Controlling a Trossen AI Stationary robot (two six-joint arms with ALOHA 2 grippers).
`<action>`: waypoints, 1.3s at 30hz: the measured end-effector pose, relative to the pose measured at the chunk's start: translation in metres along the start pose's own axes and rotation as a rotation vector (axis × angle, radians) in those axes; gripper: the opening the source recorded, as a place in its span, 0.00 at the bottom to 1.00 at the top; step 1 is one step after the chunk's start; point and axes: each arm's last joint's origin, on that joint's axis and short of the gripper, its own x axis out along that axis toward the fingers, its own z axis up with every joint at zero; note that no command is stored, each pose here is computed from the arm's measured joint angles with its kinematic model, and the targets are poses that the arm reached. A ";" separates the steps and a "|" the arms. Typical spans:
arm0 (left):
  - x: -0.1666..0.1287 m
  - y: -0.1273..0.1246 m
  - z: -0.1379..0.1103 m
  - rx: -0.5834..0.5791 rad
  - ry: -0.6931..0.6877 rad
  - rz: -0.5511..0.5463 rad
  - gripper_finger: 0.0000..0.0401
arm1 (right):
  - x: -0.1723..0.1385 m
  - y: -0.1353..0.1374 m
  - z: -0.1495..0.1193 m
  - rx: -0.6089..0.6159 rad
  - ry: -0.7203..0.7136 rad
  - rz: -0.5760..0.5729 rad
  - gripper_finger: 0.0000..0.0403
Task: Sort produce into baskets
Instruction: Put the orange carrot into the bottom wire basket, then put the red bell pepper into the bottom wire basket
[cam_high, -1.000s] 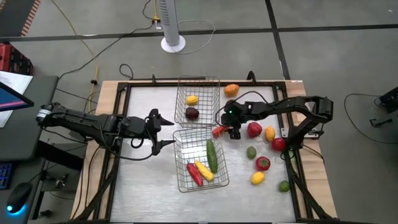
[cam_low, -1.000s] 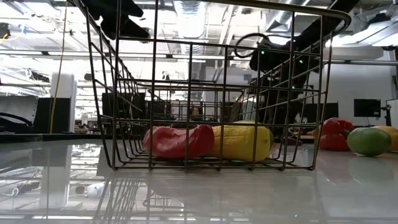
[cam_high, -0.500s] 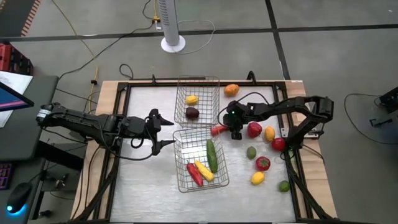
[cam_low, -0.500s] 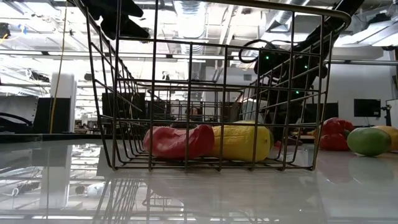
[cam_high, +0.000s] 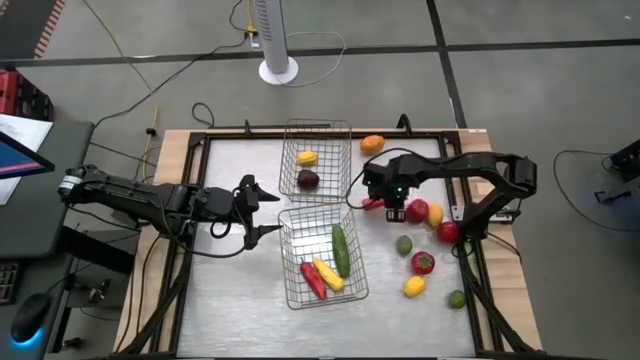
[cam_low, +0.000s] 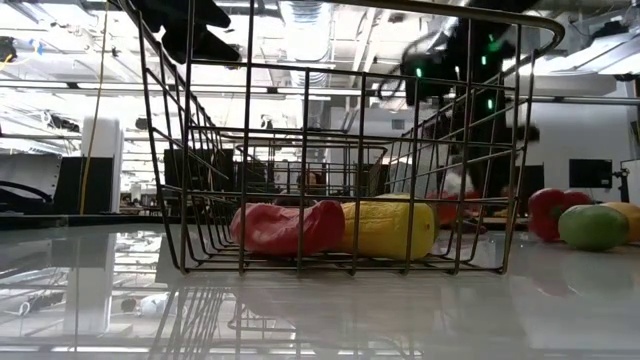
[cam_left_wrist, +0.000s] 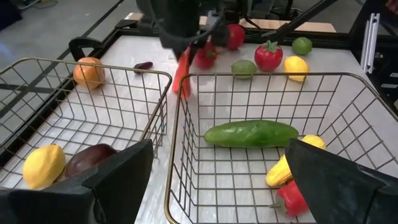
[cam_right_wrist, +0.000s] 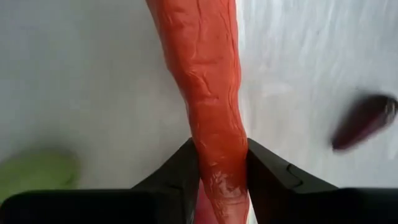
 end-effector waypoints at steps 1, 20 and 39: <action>0.000 0.000 0.000 0.000 0.000 0.000 0.88 | -0.008 0.003 0.001 0.007 0.021 0.004 0.34; 0.000 0.001 -0.001 -0.011 0.008 0.027 0.88 | -0.130 0.071 0.026 0.009 -0.211 -0.142 0.35; 0.000 0.001 -0.001 -0.016 0.007 0.027 0.88 | -0.133 0.080 0.044 -0.102 -0.372 -0.083 0.65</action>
